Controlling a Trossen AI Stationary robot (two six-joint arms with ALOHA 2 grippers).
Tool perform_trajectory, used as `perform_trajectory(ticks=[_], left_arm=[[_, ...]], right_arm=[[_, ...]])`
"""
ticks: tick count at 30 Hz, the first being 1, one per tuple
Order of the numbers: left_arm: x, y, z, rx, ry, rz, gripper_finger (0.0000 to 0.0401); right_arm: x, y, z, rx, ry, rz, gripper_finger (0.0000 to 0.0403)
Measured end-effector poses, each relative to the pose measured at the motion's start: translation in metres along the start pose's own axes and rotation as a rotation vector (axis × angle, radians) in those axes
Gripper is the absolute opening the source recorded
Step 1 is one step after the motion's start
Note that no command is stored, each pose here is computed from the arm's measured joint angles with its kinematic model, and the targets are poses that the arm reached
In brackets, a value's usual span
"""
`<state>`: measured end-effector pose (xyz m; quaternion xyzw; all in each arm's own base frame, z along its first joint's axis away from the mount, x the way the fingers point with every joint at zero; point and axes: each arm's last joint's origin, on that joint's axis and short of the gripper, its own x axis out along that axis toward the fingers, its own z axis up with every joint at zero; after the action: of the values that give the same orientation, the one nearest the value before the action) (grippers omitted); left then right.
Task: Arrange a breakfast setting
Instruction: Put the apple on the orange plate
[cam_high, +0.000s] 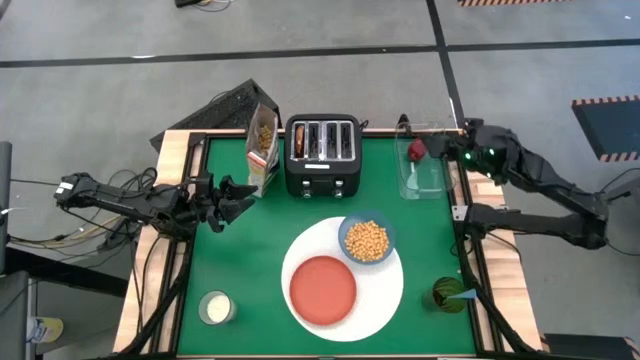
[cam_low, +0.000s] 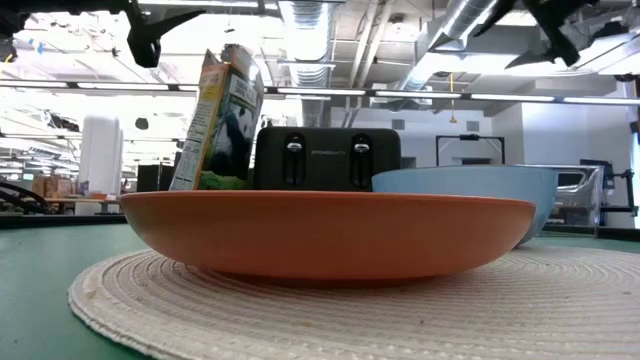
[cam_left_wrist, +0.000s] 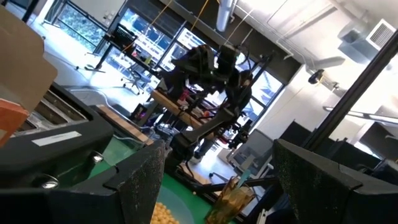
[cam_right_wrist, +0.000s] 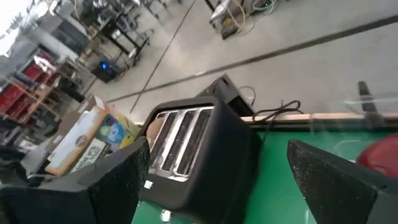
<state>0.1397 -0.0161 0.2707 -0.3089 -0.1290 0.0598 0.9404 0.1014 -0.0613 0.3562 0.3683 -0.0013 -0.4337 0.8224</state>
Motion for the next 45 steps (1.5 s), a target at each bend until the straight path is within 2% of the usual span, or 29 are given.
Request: perform_trajectory(ticks=[2,5,9,14,19,24,31,36,41,45], left_arm=[[0.000,0.000,0.000,0.008,0.000,0.000,0.0283],[0.000,0.000,0.000,0.023,0.000,0.000,0.0283],[0.000,0.000,0.000,0.034,0.000,0.001,0.0283],[0.000,0.000,-0.001,0.037,0.008,0.005,0.0283],[0.000,0.002,-0.003,0.050,0.031,0.020,0.0283],[0.000,0.003,-0.006,0.061,0.074,0.014,0.0283],[-0.001,0.004,-0.010,0.065,0.126,-0.004,0.0283],[-0.001,0.004,-0.010,0.071,0.127,-0.003,0.0283],[-0.001,0.005,-0.010,0.137,0.123,0.001,0.0283],[-0.001,0.005,-0.010,0.216,0.112,0.013,0.0283]], right_arm=[[0.009,0.008,0.008,-0.037,0.024,-0.016,0.0396],[0.026,0.013,0.020,-0.090,0.070,-0.126,0.0396],[0.049,0.010,0.036,-0.029,0.143,-0.306,0.0396],[0.090,-0.010,0.045,0.072,0.301,-0.426,0.0396],[0.133,-0.033,0.036,0.205,0.458,-0.545,0.0396],[0.156,-0.045,0.019,0.239,0.587,-0.668,0.0396],[0.177,-0.055,0.009,0.259,0.541,-0.813,0.0396],[0.185,-0.066,0.002,0.255,0.527,-0.964,0.0396],[0.194,-0.071,-0.004,0.290,0.509,-1.008,0.0396],[0.202,-0.076,-0.009,0.264,0.494,-1.061,0.0396]])
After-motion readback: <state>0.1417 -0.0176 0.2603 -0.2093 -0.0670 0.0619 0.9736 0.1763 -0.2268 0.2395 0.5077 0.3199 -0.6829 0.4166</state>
